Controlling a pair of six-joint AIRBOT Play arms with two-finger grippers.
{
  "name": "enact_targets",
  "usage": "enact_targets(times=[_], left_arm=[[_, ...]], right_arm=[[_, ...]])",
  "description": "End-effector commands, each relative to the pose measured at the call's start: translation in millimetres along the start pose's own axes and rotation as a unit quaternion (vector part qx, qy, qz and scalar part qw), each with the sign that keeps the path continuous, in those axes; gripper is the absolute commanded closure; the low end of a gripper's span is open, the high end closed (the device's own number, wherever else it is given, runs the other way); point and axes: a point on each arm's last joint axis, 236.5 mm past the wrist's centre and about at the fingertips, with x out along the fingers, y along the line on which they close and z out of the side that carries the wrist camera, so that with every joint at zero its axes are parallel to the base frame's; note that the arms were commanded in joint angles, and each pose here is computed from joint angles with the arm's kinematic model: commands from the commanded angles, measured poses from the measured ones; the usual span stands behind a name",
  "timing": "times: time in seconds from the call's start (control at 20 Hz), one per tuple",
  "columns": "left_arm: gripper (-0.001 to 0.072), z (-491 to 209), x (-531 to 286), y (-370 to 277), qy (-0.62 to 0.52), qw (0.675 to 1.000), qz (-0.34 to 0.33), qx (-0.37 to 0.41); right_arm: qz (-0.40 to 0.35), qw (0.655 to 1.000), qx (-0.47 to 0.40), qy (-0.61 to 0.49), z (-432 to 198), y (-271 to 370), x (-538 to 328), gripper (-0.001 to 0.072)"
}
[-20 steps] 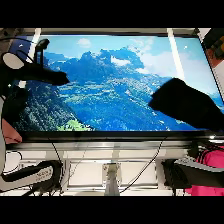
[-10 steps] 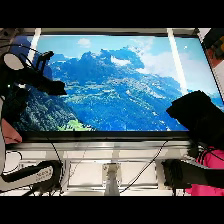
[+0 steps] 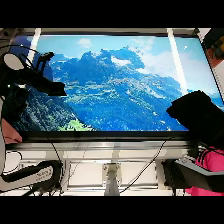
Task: Fold the clothes and pants, and hang the long-sleeved shirts on hangers.
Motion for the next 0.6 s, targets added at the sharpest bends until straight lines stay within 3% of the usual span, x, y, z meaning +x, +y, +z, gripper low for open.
enact_targets(times=[0.0, 0.25, 0.55], left_arm=[[0.0694, -0.2, -0.1, 0.1, 0.0, 1.0, 0.0, 0.0], [0.0693, -0.2, -0.1, 0.2, 0.0, 1.0, 0.0, 0.0], [0.0693, -0.2, -0.1, 0.1, 0.0, 1.0, 0.0, 0.0]], right_arm=[[-0.002, 0.978, -0.177, 0.107, -65.3, 85.2, 45.3, 0.0691], [0.043, 0.92, -0.343, 0.182, -163.8, 180.4, 73.3, 0.069], [0.071, 0.88, -0.418, 0.213, -223.0, 217.5, 76.2, 0.0689]])
